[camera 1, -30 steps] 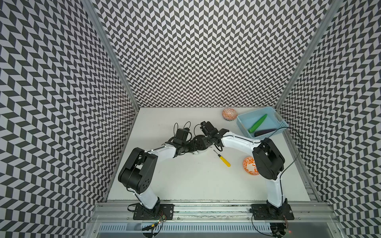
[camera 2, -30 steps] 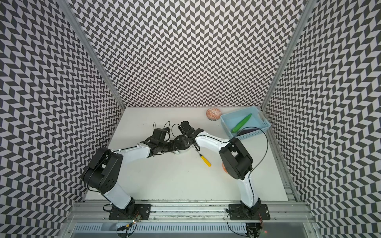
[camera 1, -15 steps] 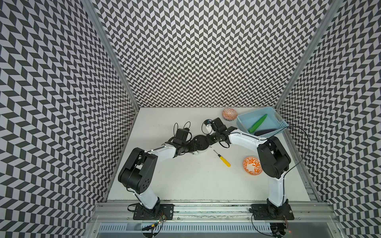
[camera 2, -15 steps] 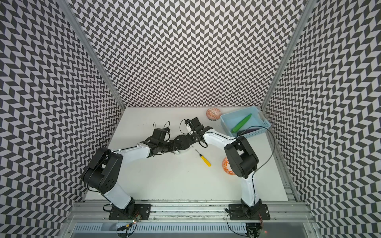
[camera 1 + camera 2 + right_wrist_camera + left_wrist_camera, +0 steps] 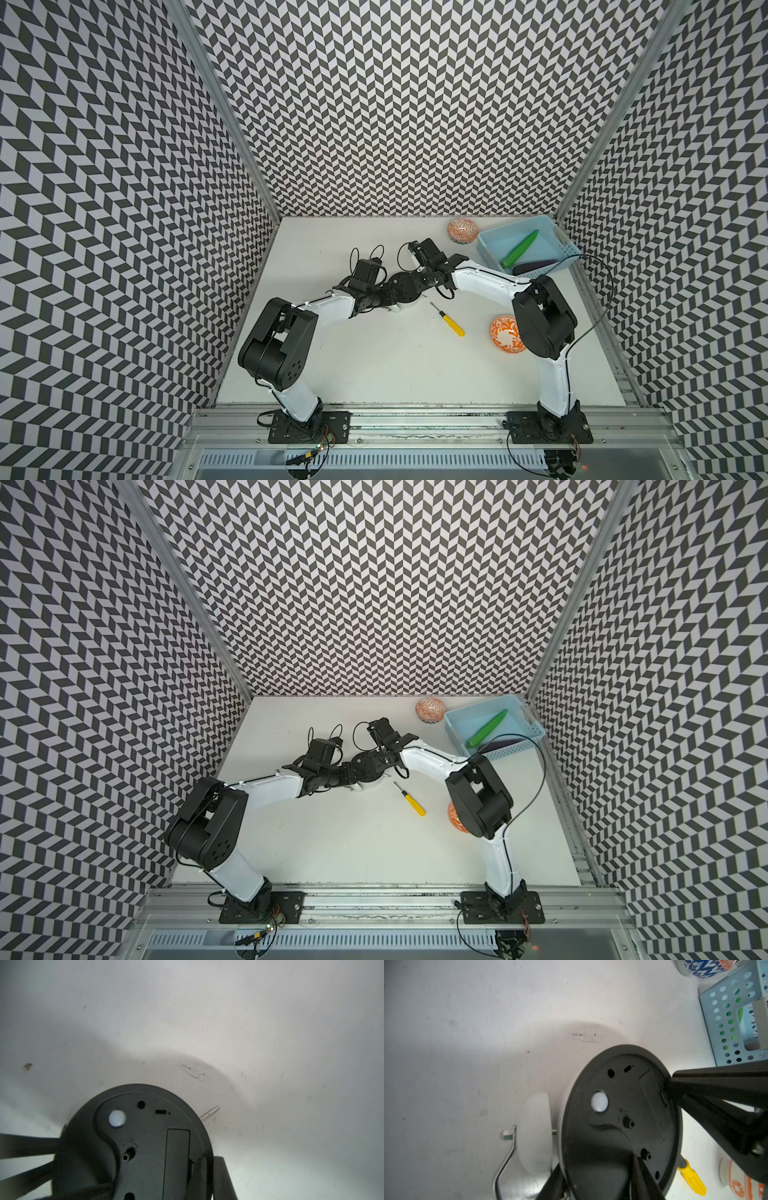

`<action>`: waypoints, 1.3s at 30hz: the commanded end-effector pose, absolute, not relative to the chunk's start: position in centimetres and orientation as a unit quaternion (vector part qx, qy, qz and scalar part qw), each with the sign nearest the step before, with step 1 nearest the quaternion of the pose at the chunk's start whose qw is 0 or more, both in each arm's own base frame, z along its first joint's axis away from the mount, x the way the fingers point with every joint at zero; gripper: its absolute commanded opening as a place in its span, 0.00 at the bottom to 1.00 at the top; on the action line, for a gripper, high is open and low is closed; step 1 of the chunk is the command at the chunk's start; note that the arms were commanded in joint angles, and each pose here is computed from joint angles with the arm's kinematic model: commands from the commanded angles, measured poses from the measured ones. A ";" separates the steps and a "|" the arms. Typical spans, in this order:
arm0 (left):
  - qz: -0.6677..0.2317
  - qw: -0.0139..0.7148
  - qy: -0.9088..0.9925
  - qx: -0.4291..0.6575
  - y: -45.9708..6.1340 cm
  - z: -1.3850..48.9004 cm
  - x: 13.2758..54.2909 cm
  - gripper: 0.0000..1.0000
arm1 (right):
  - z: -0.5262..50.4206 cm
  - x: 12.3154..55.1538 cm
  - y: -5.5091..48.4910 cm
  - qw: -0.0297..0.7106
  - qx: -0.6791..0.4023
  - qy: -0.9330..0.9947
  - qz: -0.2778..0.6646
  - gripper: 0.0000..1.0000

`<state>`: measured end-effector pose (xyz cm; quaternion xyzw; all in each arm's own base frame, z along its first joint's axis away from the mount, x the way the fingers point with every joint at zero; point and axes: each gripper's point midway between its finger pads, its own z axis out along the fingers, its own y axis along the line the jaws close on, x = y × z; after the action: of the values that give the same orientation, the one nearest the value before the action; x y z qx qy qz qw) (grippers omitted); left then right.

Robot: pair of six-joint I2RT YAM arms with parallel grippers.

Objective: Remove the battery from the alarm
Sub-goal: Remove the cover from the alarm.

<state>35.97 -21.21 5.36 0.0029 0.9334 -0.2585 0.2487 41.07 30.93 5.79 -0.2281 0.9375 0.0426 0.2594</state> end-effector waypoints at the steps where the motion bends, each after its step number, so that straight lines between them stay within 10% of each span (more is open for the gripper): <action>1: -0.148 0.140 0.979 0.022 -17.6 -1.5 30.5 0.21 | -6.5 33.1 21.9 0.038 -0.267 0.951 -0.151 0.07; 13: -0.149 0.140 0.979 0.017 -17.5 -1.6 30.7 0.21 | -11.4 19.7 23.2 -0.157 -0.311 0.937 0.003 0.14; 39: -0.129 0.159 0.979 0.010 -17.0 -0.1 31.5 0.28 | -2.2 28.2 28.3 -0.010 -0.243 0.955 0.170 0.17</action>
<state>35.99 -20.84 5.46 -0.0046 0.9351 -0.2530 0.2480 40.32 32.23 6.27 -0.2430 0.9110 0.2099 0.2588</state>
